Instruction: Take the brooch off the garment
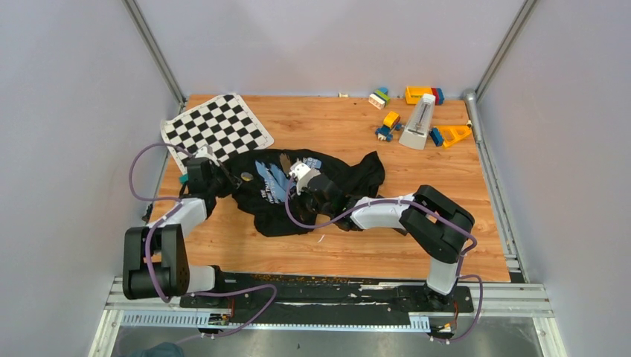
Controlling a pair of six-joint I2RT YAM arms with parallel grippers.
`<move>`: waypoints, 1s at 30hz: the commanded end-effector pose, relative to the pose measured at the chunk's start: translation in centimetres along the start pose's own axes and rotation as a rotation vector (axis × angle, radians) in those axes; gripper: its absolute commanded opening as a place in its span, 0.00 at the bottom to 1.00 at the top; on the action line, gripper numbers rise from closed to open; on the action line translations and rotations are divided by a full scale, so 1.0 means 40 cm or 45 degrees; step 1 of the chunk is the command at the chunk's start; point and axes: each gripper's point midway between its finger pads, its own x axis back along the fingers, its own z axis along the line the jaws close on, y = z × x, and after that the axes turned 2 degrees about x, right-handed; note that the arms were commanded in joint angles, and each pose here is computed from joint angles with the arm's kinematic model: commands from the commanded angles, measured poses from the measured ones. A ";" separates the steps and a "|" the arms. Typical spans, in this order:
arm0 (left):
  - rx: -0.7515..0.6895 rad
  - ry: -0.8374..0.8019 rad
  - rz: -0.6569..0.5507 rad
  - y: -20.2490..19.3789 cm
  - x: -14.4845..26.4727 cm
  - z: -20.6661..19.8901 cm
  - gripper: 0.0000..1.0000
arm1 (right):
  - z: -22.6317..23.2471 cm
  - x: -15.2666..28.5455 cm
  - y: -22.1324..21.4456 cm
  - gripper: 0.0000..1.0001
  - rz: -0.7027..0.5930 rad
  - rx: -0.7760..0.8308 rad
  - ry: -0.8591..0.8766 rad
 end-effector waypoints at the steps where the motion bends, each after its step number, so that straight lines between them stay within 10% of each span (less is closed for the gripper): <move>1: 0.108 0.004 0.046 -0.046 0.029 0.011 0.00 | -0.050 0.004 0.067 0.00 -0.087 -0.056 -0.175; 17: 0.147 -0.017 0.194 -0.142 0.050 0.025 0.00 | -0.059 -0.075 0.151 0.59 0.026 -0.218 -0.226; 30: 0.096 -0.019 0.128 -0.112 0.085 0.014 0.00 | -0.098 -0.235 0.091 0.61 0.224 -0.245 -0.355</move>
